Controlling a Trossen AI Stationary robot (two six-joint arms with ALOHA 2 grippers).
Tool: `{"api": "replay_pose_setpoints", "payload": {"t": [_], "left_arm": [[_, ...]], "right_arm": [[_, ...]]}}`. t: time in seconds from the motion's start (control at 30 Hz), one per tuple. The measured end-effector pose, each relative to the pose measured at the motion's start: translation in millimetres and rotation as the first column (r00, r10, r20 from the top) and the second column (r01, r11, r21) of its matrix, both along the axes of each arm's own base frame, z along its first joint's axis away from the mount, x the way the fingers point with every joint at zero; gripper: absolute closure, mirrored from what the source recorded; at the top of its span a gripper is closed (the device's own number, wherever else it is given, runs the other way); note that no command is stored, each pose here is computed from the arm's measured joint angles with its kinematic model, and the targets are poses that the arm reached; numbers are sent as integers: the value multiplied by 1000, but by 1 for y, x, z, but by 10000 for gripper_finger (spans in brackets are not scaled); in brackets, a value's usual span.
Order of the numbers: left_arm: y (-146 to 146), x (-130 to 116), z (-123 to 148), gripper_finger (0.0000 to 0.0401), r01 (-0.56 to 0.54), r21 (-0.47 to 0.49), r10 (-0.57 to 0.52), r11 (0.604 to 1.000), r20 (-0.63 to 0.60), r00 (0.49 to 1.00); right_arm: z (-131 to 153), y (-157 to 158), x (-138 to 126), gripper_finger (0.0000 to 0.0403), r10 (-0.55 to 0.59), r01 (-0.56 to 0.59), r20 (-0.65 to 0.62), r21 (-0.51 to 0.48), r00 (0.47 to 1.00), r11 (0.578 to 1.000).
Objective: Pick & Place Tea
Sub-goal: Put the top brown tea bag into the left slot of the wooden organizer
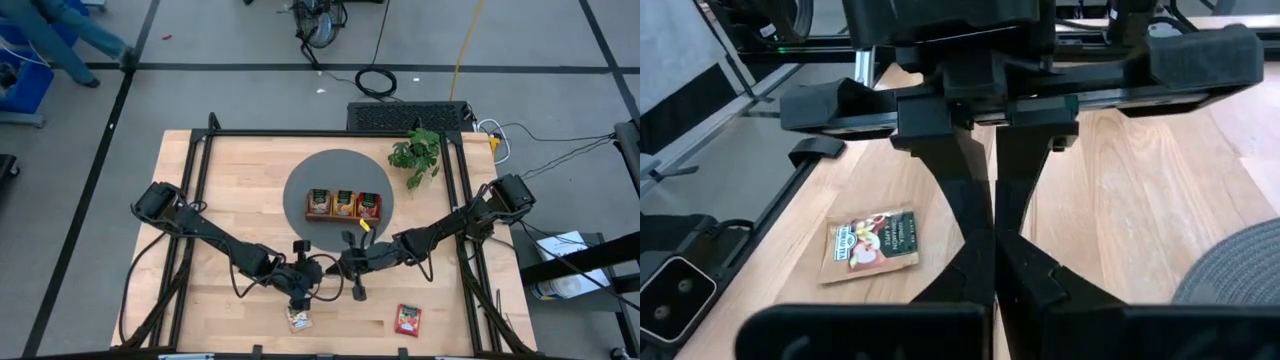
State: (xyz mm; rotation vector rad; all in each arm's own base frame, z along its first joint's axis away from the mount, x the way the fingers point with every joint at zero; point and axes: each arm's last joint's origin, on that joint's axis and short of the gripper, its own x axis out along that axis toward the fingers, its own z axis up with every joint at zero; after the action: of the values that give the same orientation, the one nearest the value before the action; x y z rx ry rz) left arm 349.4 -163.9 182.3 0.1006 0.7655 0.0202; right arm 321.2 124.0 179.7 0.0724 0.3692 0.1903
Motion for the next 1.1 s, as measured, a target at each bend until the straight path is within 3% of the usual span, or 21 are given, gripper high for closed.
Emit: {"api": "replay_pose_setpoints", "payload": {"t": [0.2, 0.33, 0.5, 0.67, 0.83, 1.1], "left_arm": [[0, 0, 0, 396, 7, 9, -7, 1000, -3, 1000], [0, -1, 0, 397, 11, 11, -11, 1000, -5, 1000], [-4, -3, 0, 397, 18, 11, -18, 1000, -4, 1000], [-6, -3, 0, 397, 23, 13, -23, 1000, -2, 1000], [-3, -2, 0, 397, 12, 14, -12, 1000, -1, 1000], [1, 1, 0, 398, -4, 1, 4, 1000, 4, 1000]], "right_arm": [[0, 4, -2, 382, 25, -25, 4, -29, 1000, 999], [1, 7, -2, 319, 37, -36, 21, -51, 999, 998], [-4, 1, -3, 237, -24, 24, -53, 9, 998, 1000], [-7, -1, -3, 207, -19, 21, -85, 24, 996, 999], [-7, 0, -3, 243, 10, -7, -86, 37, 996, 999], [-6, 1, -3, 378, 38, -35, -85, 33, 996, 999]]}}
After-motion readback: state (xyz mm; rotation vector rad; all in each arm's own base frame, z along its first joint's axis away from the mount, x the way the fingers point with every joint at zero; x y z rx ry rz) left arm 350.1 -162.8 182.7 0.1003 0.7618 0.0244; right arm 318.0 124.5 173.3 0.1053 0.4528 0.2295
